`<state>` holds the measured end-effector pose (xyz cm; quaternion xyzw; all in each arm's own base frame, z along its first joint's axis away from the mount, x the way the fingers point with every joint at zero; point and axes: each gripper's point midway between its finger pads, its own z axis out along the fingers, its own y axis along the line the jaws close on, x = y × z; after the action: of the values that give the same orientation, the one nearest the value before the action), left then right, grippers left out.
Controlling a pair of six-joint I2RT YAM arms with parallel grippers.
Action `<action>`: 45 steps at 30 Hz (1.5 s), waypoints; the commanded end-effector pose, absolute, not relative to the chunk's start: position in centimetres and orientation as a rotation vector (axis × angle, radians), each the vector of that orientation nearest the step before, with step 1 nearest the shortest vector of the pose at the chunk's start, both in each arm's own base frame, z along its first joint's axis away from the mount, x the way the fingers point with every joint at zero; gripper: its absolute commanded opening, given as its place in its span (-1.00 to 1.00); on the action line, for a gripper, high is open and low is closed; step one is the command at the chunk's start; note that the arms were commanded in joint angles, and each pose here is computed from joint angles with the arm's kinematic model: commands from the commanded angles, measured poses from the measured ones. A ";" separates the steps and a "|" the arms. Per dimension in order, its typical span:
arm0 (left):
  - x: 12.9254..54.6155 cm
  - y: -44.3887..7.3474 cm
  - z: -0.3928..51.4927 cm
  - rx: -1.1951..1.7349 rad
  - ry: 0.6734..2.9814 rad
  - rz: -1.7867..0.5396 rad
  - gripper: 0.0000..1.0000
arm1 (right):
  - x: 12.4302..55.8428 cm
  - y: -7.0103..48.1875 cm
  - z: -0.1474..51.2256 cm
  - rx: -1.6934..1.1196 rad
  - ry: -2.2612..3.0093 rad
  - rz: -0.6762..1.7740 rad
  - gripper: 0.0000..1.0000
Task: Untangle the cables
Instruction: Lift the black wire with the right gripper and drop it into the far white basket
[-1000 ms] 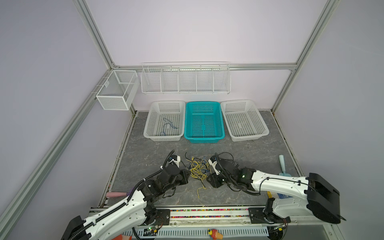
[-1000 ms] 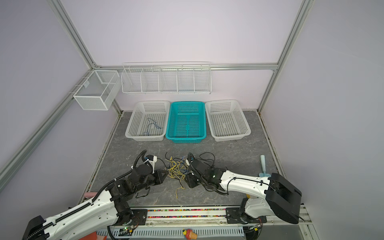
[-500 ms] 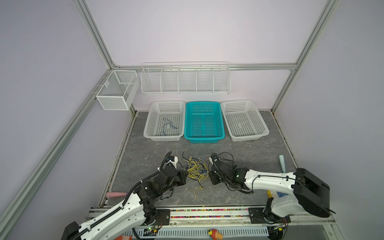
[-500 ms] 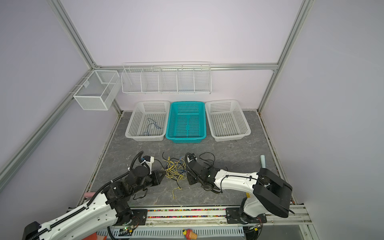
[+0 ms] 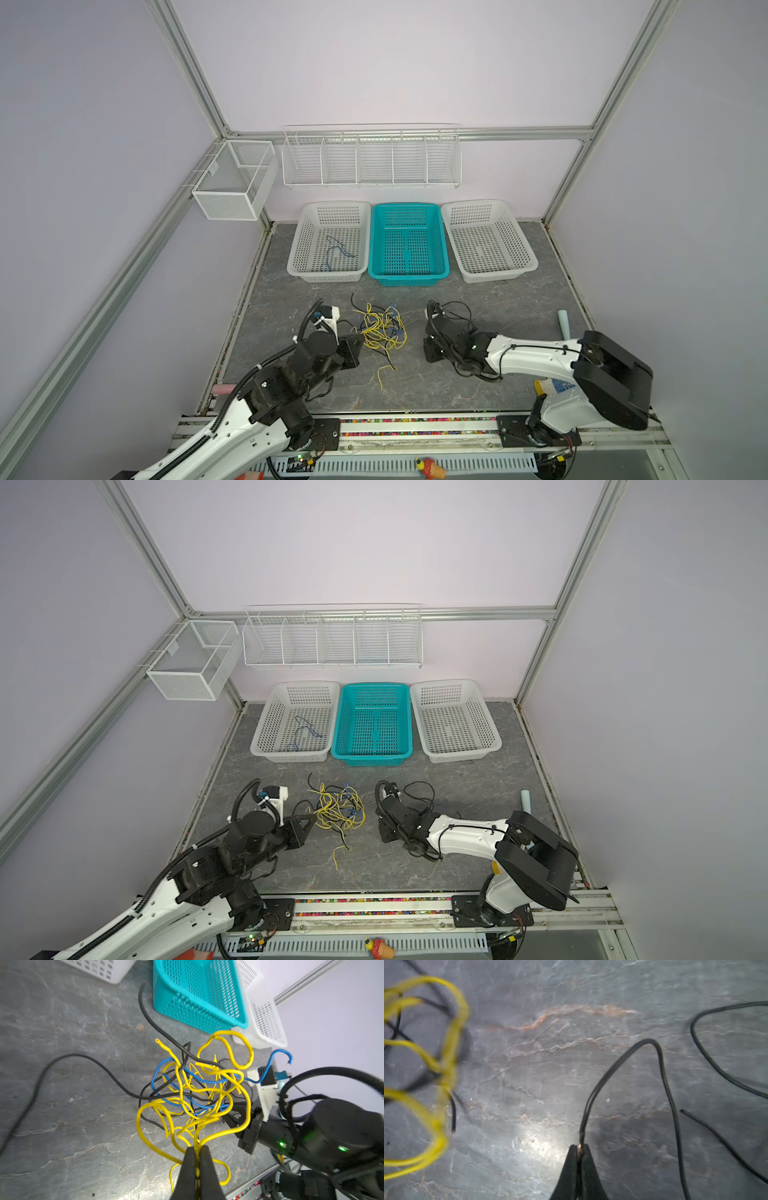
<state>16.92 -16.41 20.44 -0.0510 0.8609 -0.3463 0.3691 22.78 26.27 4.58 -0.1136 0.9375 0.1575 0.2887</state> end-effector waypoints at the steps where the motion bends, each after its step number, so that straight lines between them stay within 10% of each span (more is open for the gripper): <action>1: 16.6 -13.1 23.3 -0.152 2.152 -0.778 -1.00 | 23.2 21.7 4.0 -0.104 2.553 0.382 -0.88; 30: 19.9 -23.3 16.5 0.014 2.346 -0.877 -1.00 | 27.6 15.4 51.8 -0.164 1.757 0.433 -0.88; 45: 20.1 -25.6 12.3 0.023 2.423 -0.927 -1.00 | 35.3 14.5 64.6 -0.035 1.435 0.433 -0.88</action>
<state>19.86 -24.65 11.93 0.0104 0.9082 -0.3196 0.2701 34.57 14.47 62.72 -0.0171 0.6807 0.1726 0.7117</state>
